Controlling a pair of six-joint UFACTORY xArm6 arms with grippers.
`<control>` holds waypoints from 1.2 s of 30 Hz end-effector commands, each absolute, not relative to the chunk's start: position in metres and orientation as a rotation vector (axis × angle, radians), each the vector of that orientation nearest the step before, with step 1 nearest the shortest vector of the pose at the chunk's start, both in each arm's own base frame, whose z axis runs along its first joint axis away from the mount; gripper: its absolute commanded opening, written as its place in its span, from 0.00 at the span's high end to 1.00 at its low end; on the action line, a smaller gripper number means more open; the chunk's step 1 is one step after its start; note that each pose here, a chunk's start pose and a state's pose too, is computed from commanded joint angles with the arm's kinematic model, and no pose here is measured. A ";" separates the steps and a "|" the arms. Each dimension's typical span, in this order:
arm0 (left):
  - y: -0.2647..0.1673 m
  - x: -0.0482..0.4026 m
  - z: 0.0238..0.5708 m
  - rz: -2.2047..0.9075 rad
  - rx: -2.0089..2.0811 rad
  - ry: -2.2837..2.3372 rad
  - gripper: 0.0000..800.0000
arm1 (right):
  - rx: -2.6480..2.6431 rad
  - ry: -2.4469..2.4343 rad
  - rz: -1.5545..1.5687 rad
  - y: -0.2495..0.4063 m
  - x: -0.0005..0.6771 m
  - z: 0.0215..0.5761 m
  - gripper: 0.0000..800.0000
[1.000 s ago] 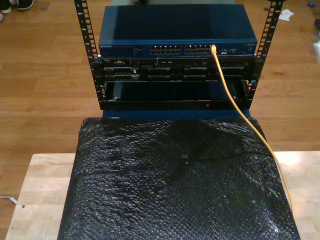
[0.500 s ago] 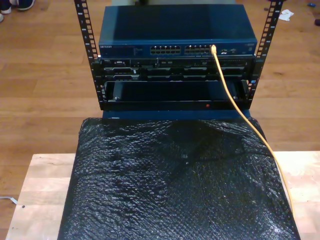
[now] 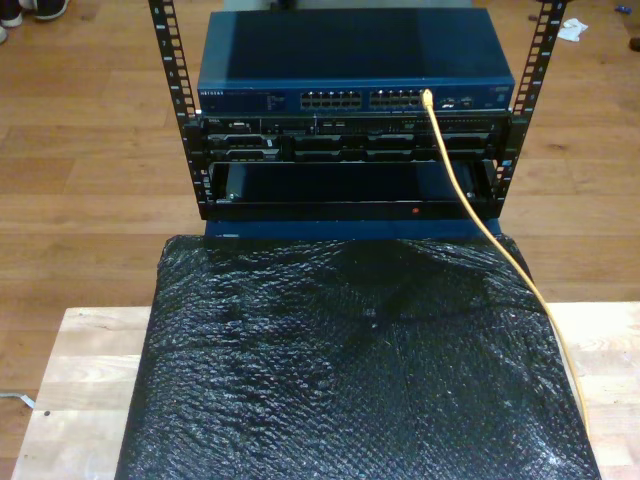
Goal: Grab the cable and plug it in
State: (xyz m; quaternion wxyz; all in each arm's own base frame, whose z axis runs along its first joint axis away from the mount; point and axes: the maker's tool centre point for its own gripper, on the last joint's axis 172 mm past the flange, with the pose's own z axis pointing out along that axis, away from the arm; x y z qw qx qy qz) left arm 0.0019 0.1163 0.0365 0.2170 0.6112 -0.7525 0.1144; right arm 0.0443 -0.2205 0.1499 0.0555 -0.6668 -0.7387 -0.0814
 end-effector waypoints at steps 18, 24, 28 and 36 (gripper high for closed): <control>0.116 0.002 0.036 0.317 1.693 -2.084 0.00 | -2.056 -2.159 -0.296 -0.156 0.020 0.043 0.00; 0.116 0.002 0.037 0.318 1.692 -2.083 0.00 | -2.098 -2.190 -0.232 -0.159 0.019 0.022 0.00; 0.116 0.002 0.037 0.318 1.692 -2.083 0.00 | -2.105 -2.202 -0.213 -0.163 0.019 0.021 0.00; 0.116 0.002 0.037 0.318 1.692 -2.083 0.00 | -2.118 -2.205 -0.199 -0.166 0.019 0.022 0.00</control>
